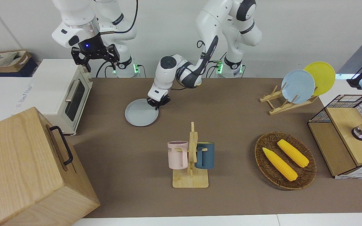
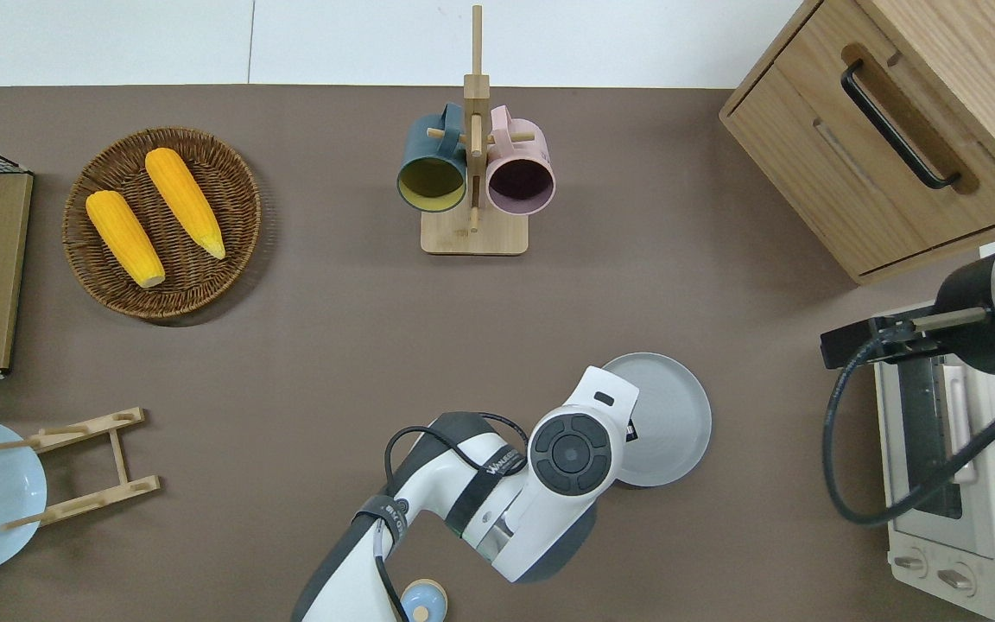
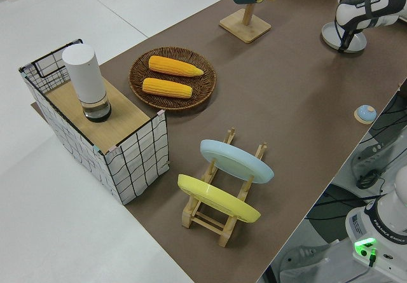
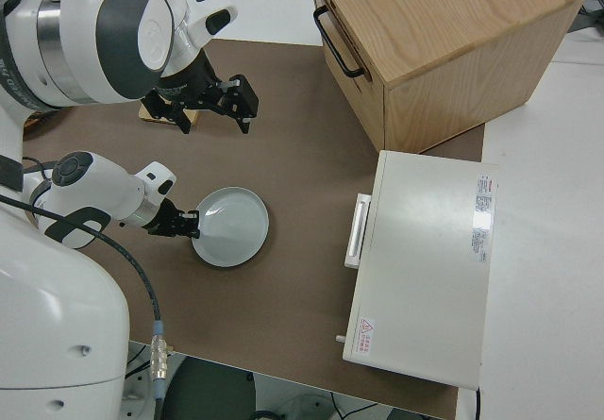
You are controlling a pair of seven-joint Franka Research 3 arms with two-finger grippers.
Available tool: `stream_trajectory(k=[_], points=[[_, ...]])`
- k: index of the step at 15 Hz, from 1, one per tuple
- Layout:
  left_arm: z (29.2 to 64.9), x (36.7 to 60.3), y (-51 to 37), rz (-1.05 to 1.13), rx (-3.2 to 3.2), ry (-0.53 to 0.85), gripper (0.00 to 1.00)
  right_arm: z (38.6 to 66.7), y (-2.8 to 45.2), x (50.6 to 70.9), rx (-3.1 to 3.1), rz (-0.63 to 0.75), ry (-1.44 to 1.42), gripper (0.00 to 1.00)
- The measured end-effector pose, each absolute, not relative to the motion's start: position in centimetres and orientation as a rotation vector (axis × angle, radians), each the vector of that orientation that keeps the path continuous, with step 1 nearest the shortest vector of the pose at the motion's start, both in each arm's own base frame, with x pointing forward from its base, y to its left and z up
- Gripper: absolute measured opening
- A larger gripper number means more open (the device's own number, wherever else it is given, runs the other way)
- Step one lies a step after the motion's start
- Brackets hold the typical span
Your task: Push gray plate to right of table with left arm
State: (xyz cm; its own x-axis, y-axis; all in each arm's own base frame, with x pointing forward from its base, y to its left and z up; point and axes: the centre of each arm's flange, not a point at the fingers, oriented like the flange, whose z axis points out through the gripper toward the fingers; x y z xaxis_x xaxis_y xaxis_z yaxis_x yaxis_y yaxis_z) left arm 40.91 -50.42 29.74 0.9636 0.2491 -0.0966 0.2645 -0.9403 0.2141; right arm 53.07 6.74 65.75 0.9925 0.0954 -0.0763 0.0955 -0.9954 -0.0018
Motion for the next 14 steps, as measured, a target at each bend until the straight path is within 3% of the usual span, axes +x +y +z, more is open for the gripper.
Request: stream_trajectory(k=[6,10,14], points=[[30.0,41.4,-50.6,-0.176,2.942,0.385,0.61,65.7,6.7,53.1,3.134,-0.12,0.15,0.99],[33.0,44.2,-49.1,-0.229,2.981,0.414,0.99,65.7,6.7,53.1,3.134,-0.12,0.15,0.99],[36.2,47.7,-44.6,-0.258,3.007,0.354,0.99,65.7,6.7,53.1,3.134,-0.12,0.15,0.99]])
